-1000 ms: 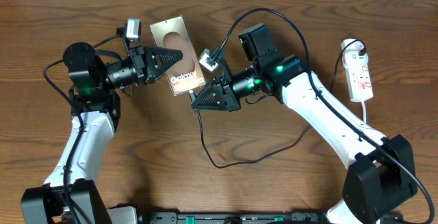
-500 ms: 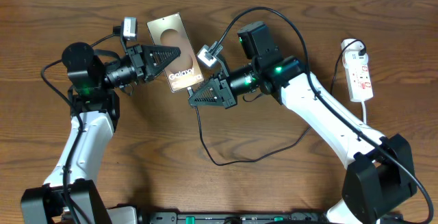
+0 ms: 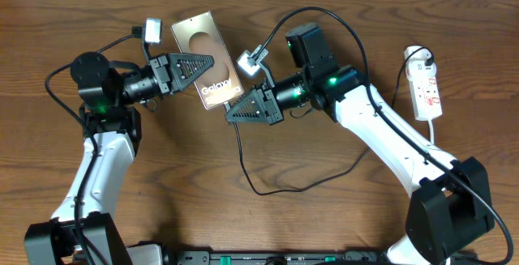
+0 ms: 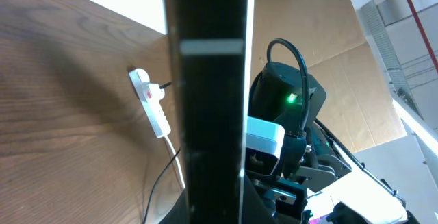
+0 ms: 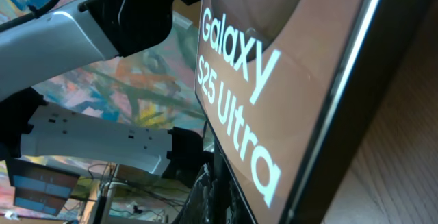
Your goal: Plug charger to phone and switch on socket
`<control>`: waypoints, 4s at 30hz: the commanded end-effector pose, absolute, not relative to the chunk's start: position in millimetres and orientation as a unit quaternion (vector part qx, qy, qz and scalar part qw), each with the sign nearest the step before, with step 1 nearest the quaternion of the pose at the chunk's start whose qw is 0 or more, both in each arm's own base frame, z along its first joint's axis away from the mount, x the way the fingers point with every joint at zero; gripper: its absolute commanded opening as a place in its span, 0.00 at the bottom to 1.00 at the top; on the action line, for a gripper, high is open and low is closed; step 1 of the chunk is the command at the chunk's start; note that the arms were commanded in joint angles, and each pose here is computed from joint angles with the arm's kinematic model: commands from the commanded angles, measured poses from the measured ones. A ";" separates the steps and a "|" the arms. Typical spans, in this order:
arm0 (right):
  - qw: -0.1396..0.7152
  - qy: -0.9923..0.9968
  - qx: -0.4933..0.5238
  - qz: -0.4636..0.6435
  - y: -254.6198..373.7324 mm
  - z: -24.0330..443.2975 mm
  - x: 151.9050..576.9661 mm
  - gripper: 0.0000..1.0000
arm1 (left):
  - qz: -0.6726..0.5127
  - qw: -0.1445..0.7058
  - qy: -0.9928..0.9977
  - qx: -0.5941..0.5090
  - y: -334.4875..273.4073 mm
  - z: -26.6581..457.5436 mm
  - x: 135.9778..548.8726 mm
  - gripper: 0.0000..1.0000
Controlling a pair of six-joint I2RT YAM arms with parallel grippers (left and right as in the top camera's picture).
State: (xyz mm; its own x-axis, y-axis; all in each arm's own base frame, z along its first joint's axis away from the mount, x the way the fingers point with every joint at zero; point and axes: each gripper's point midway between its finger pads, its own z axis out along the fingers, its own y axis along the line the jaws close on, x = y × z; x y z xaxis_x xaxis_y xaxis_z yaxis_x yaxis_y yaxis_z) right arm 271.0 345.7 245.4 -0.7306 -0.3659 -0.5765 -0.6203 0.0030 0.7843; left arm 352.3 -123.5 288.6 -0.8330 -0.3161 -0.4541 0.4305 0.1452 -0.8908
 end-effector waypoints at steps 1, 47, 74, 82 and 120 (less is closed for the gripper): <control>0.135 0.676 -0.368 0.625 342.1 269.2 278.0 0.01 | -0.665 0.245 0.695 0.121 -135.6 289.2 322.3 0.07; 0.180 0.674 -0.372 0.612 339.8 273.3 295.9 0.10 | -0.677 0.206 0.697 0.113 -150.2 285.6 316.2 0.08; 0.127 0.891 -0.189 0.393 253.8 168.0 341.1 0.01 | -0.596 0.374 0.709 -0.048 -52.1 275.8 383.7 0.70; 0.096 0.924 -0.172 0.328 232.5 131.0 333.0 0.01 | -0.456 0.316 0.803 -0.218 -16.5 165.3 390.9 0.70; 0.039 0.911 -0.079 0.404 251.2 21.1 329.2 0.16 | -0.255 0.255 0.863 -0.354 36.2 88.9 360.7 0.98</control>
